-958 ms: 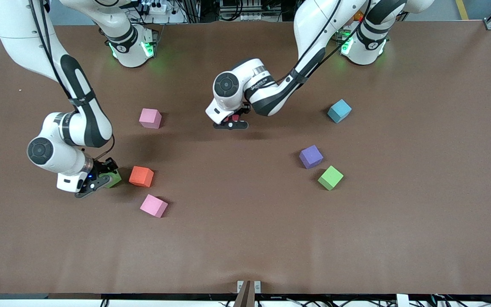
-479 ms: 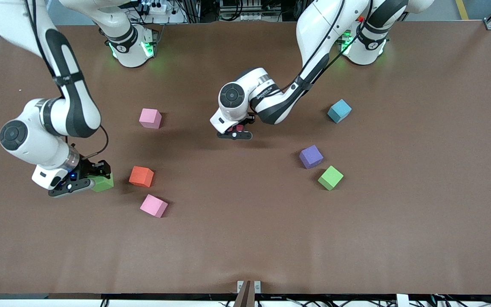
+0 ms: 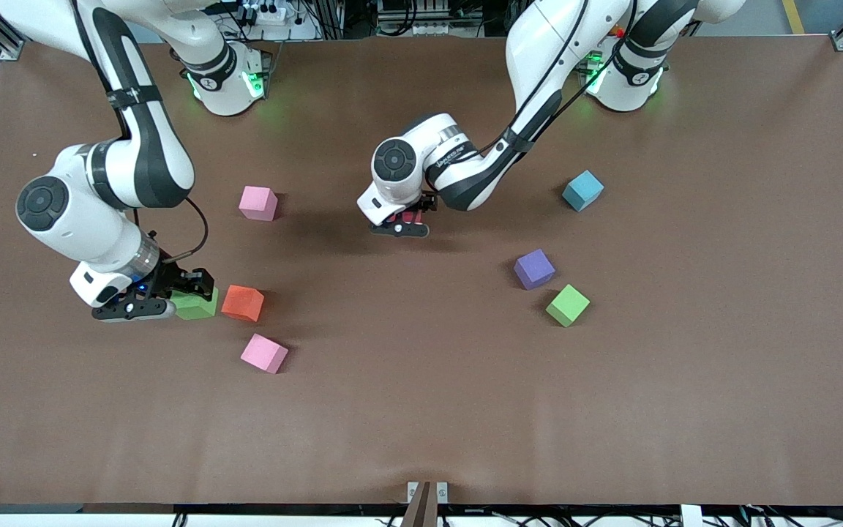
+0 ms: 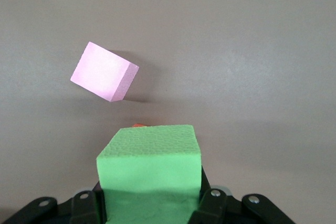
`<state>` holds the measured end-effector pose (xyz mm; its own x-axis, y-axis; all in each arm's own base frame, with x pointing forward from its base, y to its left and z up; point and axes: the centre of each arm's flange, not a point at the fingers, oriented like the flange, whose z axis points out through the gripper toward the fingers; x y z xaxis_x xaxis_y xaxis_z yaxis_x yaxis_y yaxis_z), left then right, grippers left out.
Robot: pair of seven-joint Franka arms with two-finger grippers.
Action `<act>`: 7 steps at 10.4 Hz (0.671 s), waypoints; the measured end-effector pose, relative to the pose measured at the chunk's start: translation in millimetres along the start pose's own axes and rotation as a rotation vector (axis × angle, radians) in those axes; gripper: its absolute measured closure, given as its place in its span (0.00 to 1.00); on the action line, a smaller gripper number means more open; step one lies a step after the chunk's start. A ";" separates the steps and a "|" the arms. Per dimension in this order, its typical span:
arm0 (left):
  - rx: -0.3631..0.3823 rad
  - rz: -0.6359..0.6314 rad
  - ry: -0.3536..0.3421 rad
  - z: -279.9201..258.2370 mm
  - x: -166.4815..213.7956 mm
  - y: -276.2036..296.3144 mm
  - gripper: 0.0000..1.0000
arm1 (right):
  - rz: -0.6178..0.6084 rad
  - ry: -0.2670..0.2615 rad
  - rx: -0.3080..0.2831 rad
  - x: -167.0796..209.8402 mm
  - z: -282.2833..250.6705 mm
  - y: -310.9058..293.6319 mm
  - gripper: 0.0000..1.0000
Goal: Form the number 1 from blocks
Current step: 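Set down the red cube while the right gripper lifts the green cube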
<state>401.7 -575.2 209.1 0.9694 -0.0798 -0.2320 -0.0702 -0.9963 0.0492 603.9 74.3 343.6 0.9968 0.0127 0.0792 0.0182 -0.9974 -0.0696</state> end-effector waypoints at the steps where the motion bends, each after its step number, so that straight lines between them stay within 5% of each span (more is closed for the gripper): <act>1: -0.004 -0.010 0.008 -5.6 5.9 -2.7 0.00 | 0.043 -0.002 0.002 -1.8 1.2 -12.4 0.38; 7: -0.013 -0.392 0.033 -119.4 109.4 -143.4 0.00 | 0.266 -0.031 0.008 -58.7 32.2 -194.9 0.38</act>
<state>546.0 -437.3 292.6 0.9293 0.3079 -0.2040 0.3096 -0.9506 -0.0246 544.4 270.3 320.5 0.9684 -0.2479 0.0267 -0.2446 -0.9652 -0.0922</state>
